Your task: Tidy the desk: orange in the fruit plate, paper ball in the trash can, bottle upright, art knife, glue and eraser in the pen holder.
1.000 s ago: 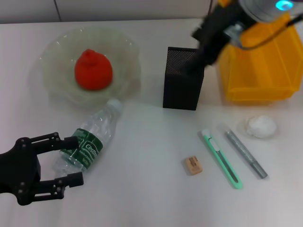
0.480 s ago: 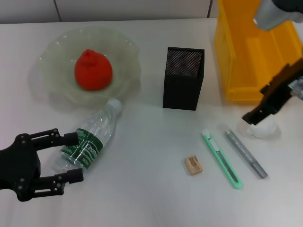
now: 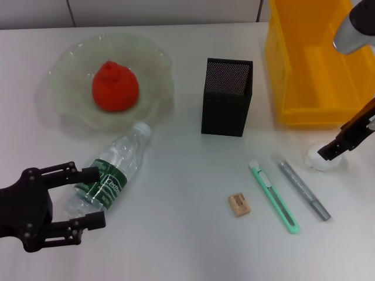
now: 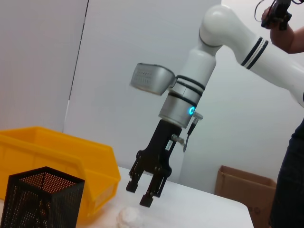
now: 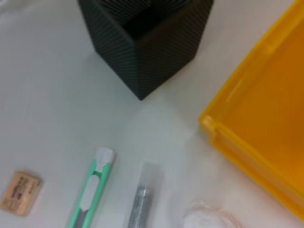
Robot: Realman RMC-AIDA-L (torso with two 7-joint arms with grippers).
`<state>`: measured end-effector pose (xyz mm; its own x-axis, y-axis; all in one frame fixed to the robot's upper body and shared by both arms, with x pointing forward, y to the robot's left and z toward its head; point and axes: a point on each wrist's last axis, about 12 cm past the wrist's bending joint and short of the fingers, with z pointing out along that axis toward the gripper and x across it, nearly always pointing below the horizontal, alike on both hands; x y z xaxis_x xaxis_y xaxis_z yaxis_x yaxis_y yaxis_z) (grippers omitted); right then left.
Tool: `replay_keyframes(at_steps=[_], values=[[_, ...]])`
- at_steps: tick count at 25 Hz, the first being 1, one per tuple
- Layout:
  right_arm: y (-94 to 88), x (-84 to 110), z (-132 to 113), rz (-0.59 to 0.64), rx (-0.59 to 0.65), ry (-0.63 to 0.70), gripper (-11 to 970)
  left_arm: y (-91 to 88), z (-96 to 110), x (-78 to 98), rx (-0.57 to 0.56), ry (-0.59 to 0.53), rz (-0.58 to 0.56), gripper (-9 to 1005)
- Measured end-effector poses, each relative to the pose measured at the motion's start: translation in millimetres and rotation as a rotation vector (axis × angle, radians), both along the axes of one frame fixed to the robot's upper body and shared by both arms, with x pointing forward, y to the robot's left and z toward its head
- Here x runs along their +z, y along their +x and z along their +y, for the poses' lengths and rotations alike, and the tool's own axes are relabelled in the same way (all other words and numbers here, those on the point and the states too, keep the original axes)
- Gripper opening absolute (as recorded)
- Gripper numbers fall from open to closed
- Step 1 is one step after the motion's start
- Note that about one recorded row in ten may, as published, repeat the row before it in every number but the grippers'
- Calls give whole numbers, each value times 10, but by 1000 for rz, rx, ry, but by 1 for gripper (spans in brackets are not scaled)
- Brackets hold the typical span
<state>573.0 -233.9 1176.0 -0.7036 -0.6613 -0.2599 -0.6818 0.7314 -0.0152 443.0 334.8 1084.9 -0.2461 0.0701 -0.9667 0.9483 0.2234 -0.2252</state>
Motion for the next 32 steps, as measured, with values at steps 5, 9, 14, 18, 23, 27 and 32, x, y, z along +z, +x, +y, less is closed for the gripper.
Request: replay_keyframes(at_steps=[5, 9, 14, 18, 23, 27, 32], values=[[54, -130, 0, 12, -12, -2, 683, -22, 10, -8, 4, -2, 5, 750], [83, -236, 35, 28, -1, -12, 634, -28, 11, -10, 4, -2, 7, 749], [91, -349, 73, 43, 16, -31, 593, -25, 2, -11, 2, -4, 8, 749], [100, -352, 82, 34, 20, -33, 564, -16, -2, -7, 1, -5, 8, 748], [71, -232, 101, 25, 32, -22, 528, -19, 2, -7, 3, -5, 8, 748], [-5, 225, 140, -63, 43, 14, 505, -19, 2, -2, 2, -10, 14, 747], [-55, 783, -3, -253, -16, 88, 496, -16, -10, -10, 1, -19, 22, 747]])
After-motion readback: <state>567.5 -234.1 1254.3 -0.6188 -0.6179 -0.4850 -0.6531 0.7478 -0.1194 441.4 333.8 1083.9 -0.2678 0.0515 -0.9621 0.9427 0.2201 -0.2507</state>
